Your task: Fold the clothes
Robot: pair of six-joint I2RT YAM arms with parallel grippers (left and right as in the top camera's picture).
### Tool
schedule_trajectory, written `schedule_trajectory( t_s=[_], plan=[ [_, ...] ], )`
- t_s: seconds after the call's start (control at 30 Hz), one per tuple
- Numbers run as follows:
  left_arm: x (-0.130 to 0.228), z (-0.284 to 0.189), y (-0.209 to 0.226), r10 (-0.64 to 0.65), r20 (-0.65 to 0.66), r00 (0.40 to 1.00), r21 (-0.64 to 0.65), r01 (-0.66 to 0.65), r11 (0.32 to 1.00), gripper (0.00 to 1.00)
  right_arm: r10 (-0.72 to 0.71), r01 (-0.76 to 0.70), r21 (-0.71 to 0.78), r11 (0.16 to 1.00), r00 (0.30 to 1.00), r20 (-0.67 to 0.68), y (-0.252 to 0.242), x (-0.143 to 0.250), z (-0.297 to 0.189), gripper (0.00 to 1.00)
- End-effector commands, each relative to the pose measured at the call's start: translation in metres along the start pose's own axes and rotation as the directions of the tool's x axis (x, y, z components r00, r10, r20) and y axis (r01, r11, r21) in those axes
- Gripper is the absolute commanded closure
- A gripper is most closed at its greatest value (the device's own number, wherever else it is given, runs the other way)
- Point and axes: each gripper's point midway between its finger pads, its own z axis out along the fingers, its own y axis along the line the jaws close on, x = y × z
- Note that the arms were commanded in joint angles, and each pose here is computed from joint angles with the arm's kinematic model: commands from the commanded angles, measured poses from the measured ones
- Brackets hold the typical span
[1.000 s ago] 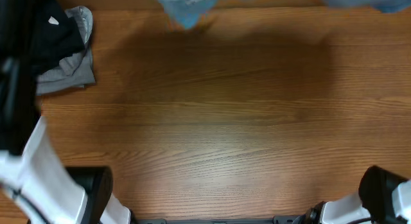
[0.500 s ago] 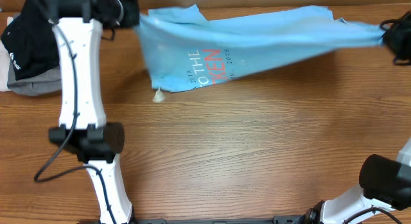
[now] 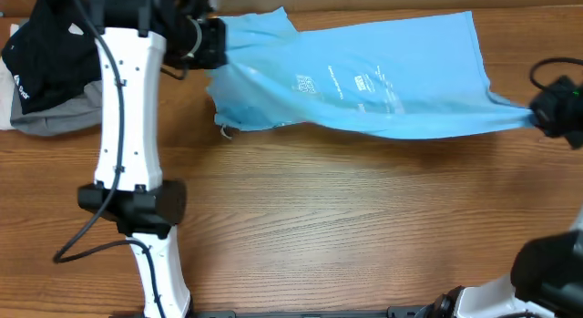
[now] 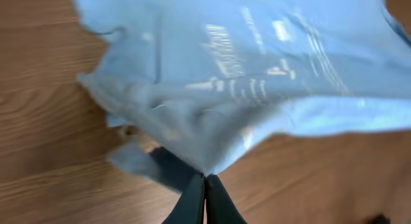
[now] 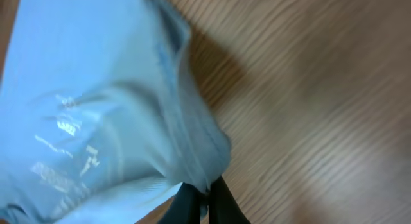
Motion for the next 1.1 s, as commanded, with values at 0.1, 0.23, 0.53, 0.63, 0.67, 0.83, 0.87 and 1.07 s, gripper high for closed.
schedule_trajectory(
  t_s=[0.1,0.23,0.53,0.63,0.67,0.83,0.87,1.07],
  plan=[
    [0.027,-0.043,-0.053,0.093,0.053,0.994,0.008,-0.093,0.996,0.96,0.027,-0.030,0.032,0.999,0.996,0.088,-0.039,-0.014,-0.027,0.96],
    [0.058,-0.054,-0.055,0.048,0.007,0.999,0.011,-0.048,0.999,0.96,0.034,-0.037,0.033,0.999,0.995,0.091,-0.041,-0.016,-0.028,0.96],
    [0.136,-0.054,-0.050,-0.059,-0.143,0.988,-0.011,0.058,0.998,0.96,0.071,-0.074,0.040,0.996,0.995,0.071,-0.044,-0.010,-0.028,0.96],
    [0.159,-0.046,-0.048,-0.082,-0.205,0.975,-0.026,0.078,0.997,0.95,0.080,-0.084,0.049,0.995,0.995,0.064,-0.046,-0.008,-0.028,0.96],
    [0.165,-0.043,-0.047,-0.088,-0.224,0.971,-0.031,0.083,0.996,0.94,0.081,-0.085,0.057,0.995,0.995,0.063,-0.048,-0.008,-0.028,0.96],
    [0.193,-0.023,-0.034,-0.124,-0.324,0.938,-0.076,0.105,0.992,0.95,0.134,-0.138,0.154,0.978,0.990,0.038,-0.066,0.004,-0.029,0.96],
    [0.195,-0.019,-0.032,-0.128,-0.332,0.934,-0.083,0.107,0.991,0.95,0.138,-0.140,0.165,0.976,0.990,0.024,-0.068,0.008,-0.029,0.96],
    [0.207,-0.002,-0.017,-0.147,-0.370,0.917,-0.136,0.103,0.985,0.96,0.158,-0.146,0.200,0.969,0.986,-0.046,-0.074,0.027,-0.031,0.96]
  ],
)
